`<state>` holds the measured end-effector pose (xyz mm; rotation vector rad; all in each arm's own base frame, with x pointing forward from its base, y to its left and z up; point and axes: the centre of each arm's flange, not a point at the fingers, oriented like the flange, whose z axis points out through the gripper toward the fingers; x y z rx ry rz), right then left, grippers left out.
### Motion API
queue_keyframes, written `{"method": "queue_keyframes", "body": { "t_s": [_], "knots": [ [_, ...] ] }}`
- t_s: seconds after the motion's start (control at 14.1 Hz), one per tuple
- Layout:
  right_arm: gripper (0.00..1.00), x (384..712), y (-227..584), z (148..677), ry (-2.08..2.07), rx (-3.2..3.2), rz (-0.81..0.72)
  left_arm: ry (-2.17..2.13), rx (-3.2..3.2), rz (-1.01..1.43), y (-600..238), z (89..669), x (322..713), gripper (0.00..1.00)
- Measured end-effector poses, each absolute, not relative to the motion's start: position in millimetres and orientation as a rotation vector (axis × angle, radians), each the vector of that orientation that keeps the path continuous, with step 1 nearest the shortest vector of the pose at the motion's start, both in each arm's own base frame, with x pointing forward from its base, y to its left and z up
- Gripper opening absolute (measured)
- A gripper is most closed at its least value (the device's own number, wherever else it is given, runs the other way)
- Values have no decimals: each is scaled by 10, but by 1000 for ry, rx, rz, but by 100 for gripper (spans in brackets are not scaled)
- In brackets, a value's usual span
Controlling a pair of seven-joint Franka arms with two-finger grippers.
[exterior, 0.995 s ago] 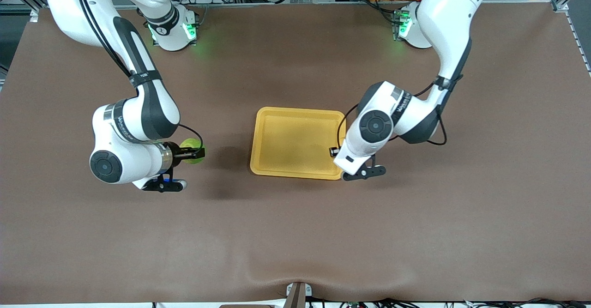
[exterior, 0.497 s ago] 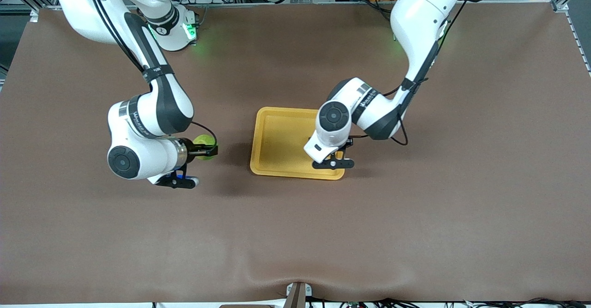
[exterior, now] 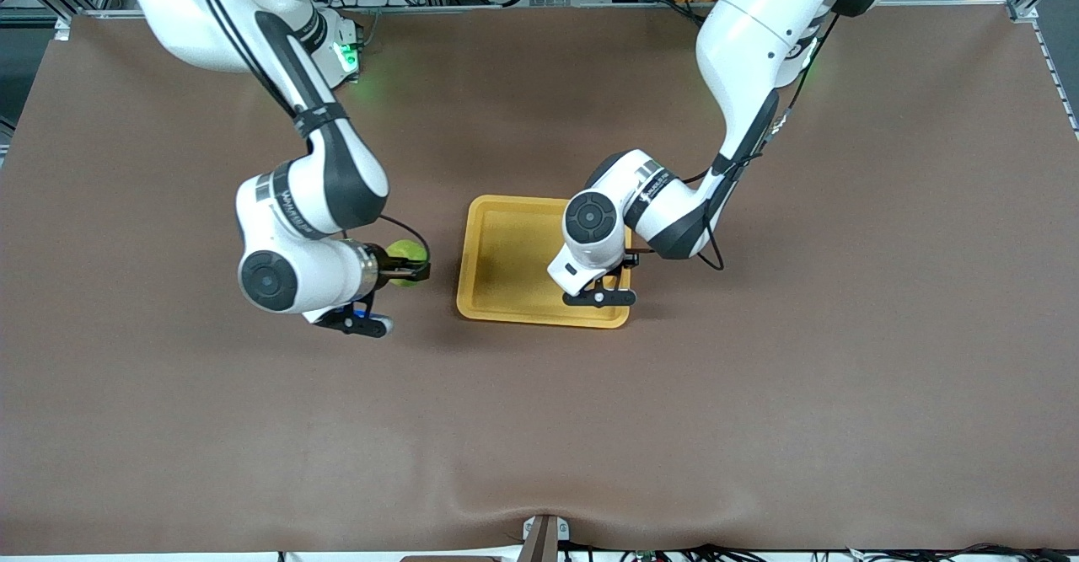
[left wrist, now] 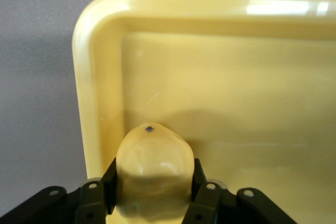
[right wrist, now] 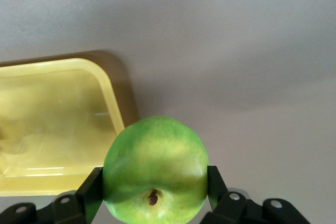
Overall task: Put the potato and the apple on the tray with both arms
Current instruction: 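Lower the potato into the tray and open the left gripper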
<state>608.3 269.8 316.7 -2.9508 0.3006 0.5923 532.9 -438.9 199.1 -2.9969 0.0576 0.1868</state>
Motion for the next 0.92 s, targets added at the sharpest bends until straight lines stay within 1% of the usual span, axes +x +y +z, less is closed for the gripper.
{"method": "queue_keyframes", "body": {
  "t_s": [0.43, 0.57, 0.64, 0.78, 0.92],
  "knots": [
    [83, 5918, 3178, 3100, 371, -2970, 538, 56, -2995, 180, -4381, 1988, 5354, 55],
    [83, 5844, 3357, 2998, 393, -2978, 527, 56, -2993, 174, -4375, 1991, 5363, 70],
    [83, 5807, 3450, 2932, 405, -2981, 521, 53, -2993, 171, -4368, 1998, 5376, 81],
    [83, 5738, 3608, 2787, 427, -2989, 514, 43, -2997, 159, -4357, 2032, 5417, 99],
    [83, 5695, 3697, 2652, 445, -2995, 515, 26, -3006, 138, -4322, 2130, 5495, 100]
  ]
}}
